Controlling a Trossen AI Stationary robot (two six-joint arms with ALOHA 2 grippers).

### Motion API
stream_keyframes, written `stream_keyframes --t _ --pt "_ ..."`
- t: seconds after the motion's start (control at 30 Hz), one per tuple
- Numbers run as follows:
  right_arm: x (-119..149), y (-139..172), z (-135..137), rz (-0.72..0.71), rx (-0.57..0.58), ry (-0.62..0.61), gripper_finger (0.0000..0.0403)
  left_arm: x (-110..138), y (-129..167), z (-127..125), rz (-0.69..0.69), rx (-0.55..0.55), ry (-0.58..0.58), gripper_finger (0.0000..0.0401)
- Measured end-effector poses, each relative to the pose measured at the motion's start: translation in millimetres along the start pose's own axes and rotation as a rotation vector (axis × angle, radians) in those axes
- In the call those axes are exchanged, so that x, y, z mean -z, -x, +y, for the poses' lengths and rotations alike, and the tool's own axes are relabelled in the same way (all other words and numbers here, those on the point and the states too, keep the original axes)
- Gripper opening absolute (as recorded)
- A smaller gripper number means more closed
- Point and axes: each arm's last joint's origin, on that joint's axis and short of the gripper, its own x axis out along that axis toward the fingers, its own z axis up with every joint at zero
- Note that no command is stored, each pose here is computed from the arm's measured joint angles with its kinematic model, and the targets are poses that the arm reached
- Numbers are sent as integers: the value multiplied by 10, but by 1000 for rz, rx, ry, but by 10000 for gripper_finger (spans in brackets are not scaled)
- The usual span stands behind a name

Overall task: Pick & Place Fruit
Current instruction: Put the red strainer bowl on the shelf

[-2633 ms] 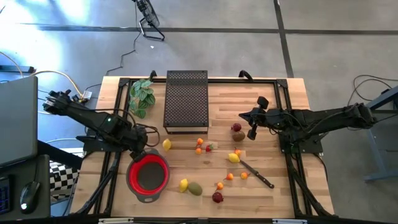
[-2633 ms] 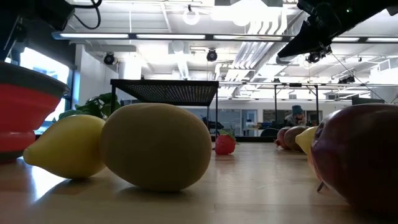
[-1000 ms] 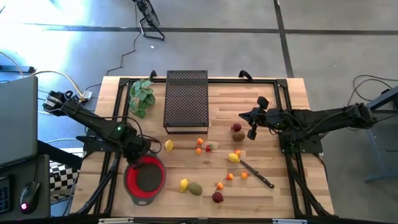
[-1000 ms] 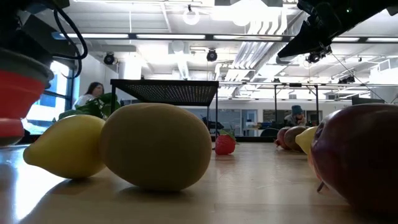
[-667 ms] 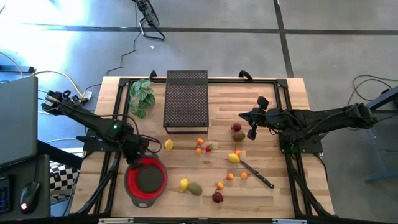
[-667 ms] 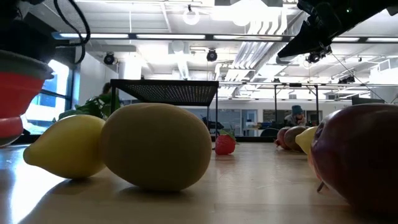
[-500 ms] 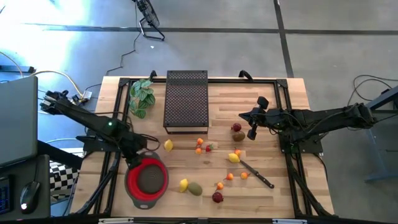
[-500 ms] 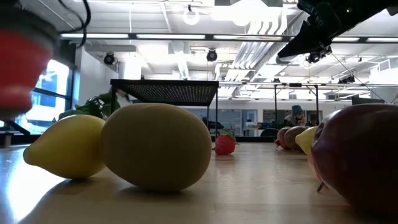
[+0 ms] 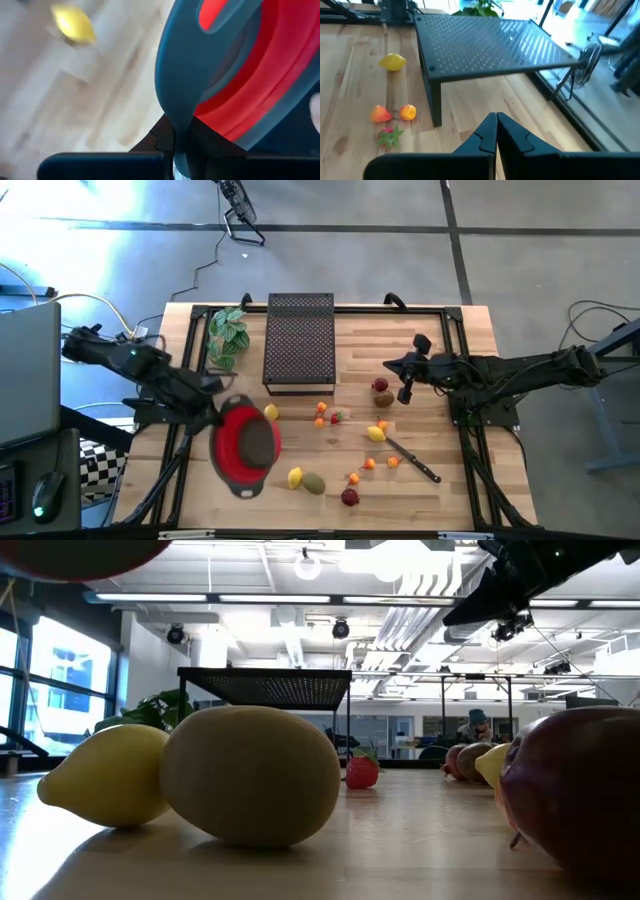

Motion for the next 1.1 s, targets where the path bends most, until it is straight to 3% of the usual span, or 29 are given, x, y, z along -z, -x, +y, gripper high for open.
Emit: stream_keyframes --t 0.23,0.47,0.67,1.0,1.1 --pt "-153 11 9 -151 -34 51 2 -182 442 -139 -399 -114 38 16" --pt "-351 61 0 -355 -48 48 2 -302 561 -233 -607 -258 -93 15" --pt "-449 105 -1 -468 -91 23 2 -328 531 -239 -653 -328 -115 15" --pt "-493 15 54 -524 -108 91 2 -314 514 -221 -644 -295 31 15" --pt "-515 -66 91 -554 -92 107 2 -322 514 -207 -689 -338 37 15"
